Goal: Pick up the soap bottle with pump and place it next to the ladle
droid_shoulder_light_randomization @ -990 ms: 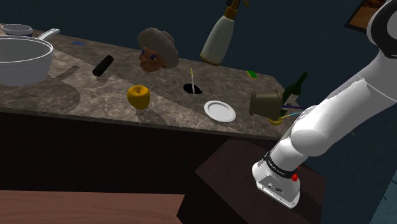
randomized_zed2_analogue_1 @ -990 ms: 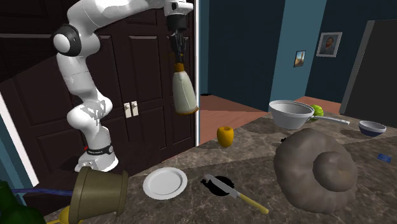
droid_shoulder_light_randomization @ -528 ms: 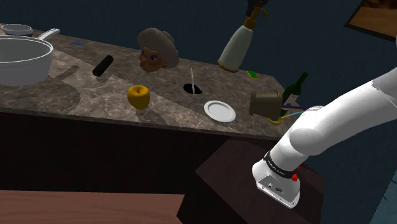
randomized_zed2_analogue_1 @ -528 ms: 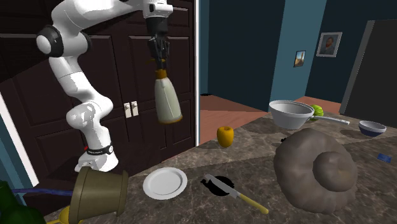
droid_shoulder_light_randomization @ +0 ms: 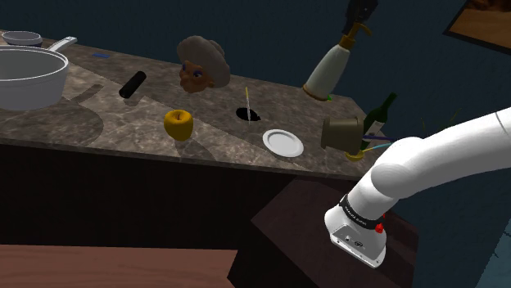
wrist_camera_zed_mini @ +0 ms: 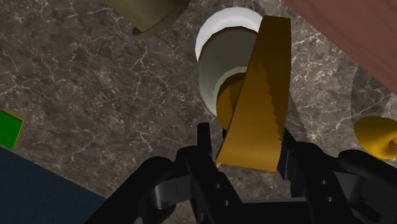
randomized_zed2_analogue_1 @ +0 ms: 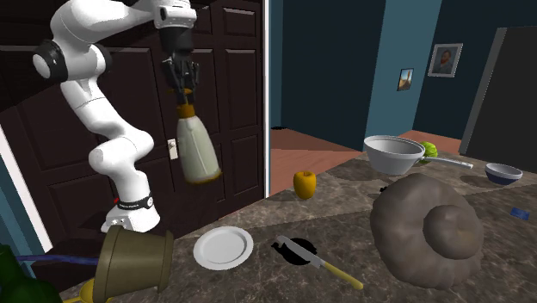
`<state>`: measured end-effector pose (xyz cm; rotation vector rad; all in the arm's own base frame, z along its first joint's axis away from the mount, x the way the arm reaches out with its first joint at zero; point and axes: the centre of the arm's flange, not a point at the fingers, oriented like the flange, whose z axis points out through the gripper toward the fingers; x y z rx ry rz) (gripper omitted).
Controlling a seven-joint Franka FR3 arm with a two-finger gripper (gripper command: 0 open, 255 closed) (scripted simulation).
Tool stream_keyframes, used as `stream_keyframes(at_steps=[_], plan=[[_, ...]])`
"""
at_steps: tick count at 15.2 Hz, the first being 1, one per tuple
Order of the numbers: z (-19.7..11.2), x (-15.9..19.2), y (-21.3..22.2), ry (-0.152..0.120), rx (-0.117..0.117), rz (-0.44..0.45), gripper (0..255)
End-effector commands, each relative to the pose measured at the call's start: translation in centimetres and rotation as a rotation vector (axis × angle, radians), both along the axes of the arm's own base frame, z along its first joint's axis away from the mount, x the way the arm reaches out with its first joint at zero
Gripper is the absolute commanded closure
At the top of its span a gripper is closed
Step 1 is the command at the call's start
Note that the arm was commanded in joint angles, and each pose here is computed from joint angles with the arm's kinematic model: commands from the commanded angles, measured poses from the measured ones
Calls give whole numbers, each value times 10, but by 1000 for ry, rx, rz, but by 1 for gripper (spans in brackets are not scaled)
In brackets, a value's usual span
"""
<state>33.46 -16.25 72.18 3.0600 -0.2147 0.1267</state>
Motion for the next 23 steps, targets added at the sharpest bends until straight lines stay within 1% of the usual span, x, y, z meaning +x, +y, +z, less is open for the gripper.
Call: stream_keyframes(at_steps=[1,23], plan=[[-5,-18,-22,0,0,2,255],[-54,-204,-239,0,0,2,255]])
